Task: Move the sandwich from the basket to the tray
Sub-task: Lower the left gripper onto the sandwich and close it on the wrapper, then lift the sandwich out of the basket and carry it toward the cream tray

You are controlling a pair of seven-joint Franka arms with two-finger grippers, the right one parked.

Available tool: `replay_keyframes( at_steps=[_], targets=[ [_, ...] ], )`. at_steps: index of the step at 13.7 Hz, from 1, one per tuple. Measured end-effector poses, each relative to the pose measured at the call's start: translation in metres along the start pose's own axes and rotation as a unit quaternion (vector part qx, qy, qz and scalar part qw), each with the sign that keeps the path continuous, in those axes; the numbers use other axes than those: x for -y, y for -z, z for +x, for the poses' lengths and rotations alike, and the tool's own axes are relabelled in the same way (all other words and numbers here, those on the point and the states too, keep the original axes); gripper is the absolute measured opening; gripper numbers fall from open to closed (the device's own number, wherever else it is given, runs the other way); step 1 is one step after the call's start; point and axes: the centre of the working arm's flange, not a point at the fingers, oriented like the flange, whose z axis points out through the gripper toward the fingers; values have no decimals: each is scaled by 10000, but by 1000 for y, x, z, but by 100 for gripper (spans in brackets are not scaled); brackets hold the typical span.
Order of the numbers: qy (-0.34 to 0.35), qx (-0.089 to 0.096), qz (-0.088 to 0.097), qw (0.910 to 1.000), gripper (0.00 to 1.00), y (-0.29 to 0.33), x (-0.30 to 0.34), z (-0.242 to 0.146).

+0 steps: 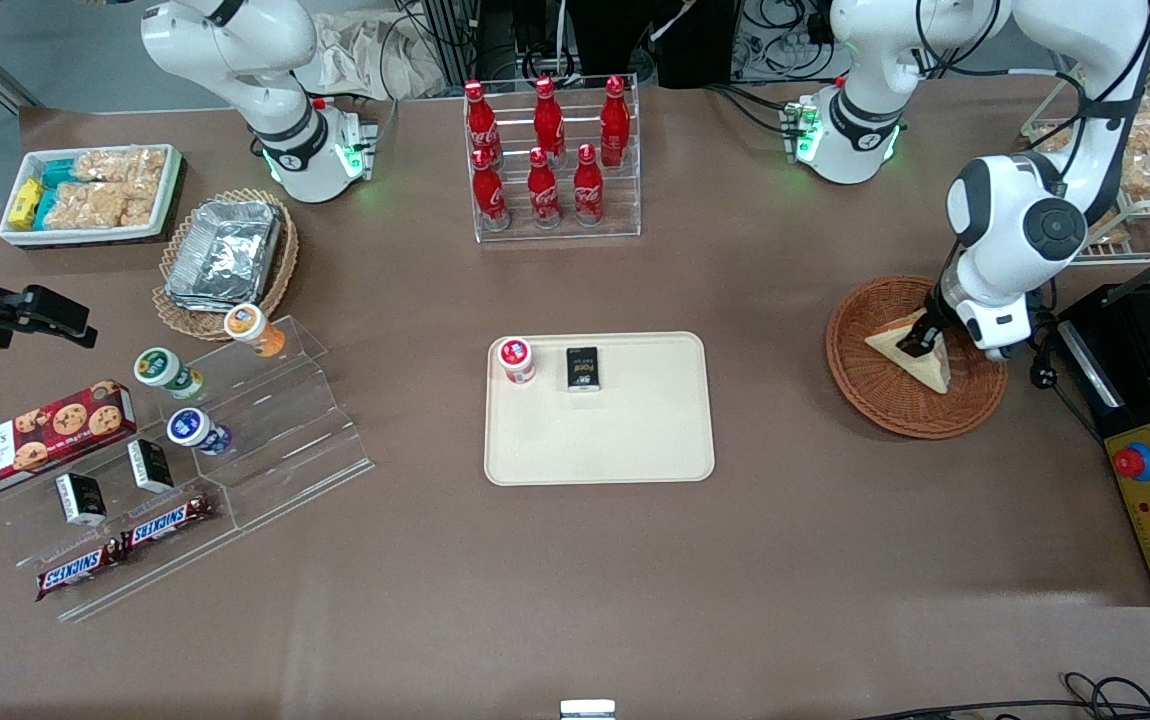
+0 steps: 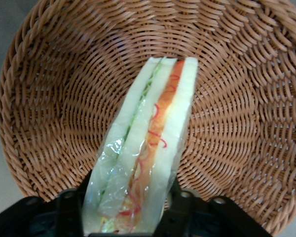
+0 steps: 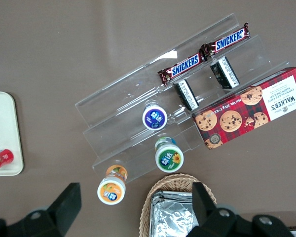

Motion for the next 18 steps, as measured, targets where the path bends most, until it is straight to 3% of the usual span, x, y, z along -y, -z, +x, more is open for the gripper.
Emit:
replay_keyframes(
  at_steps=[2, 5, 8, 10, 12, 14, 18],
  targets=[
    [-13, -11, -15, 10000, 41, 1, -1, -1],
    [-50, -26, -37, 10000, 34, 2, -3, -1],
    [-383, -73, -83, 9992, 21, 20, -13, -8],
    [-841, -41, -11, 9965, 21, 47, -19, -12],
    [-1392, 2, 79, 9902, 21, 81, -25, -16],
    [-1867, -68, 101, 9823, 21, 115, -45, -35],
    [-2921, -265, 219, 9558, 21, 186, -112, -127]
  ],
)
